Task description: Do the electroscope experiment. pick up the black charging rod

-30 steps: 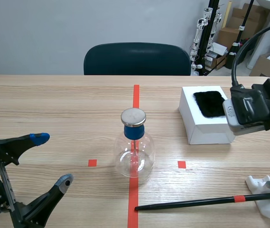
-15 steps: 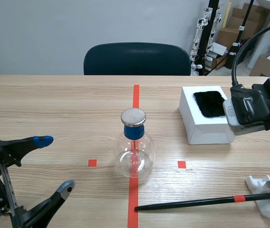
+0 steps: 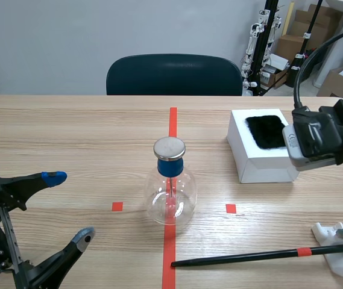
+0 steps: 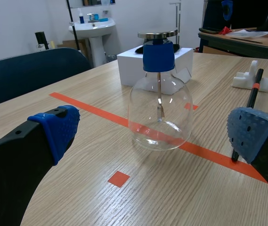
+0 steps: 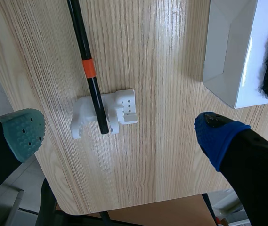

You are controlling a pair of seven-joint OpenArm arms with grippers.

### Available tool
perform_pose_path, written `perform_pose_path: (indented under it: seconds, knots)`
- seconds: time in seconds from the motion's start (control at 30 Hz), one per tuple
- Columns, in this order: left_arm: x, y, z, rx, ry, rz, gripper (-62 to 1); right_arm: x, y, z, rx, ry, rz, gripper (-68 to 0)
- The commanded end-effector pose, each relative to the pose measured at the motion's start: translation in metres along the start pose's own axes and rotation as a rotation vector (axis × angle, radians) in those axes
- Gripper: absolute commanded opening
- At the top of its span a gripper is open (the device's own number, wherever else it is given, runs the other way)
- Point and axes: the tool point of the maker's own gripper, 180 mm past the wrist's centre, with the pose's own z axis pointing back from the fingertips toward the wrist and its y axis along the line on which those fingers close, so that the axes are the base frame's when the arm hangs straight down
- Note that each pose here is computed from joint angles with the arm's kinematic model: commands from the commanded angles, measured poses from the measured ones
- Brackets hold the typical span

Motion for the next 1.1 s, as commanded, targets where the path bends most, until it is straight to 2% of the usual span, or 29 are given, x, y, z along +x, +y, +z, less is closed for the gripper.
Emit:
perform_pose_path:
  seconds: [0.0, 0.33, 0.8, 0.97, 1.07]
  knots:
    - [0.008, 0.005, -0.002, 0.009, -0.030, -0.015, 1.4, -0.001, -0.005, 0.006, -0.019, 0.008, 0.017, 0.4]
    - [0.008, 0.005, -0.002, 0.010, -0.032, -0.021, 1.4, 0.002, -0.004, 0.003, -0.015, 0.008, 0.016, 0.4]
    - [0.008, 0.005, -0.002, 0.011, -0.033, -0.021, 1.4, 0.004, 0.005, -0.025, 0.009, 0.044, 0.055, 0.4]
    - [0.008, 0.005, -0.001, 0.012, -0.034, -0.021, 1.4, 0.001, -0.001, -0.032, -0.022, 0.042, 0.077, 0.4]
    - [0.008, 0.005, -0.001, 0.012, -0.035, -0.021, 1.4, -0.003, -0.005, -0.036, -0.033, 0.032, 0.071, 0.4]
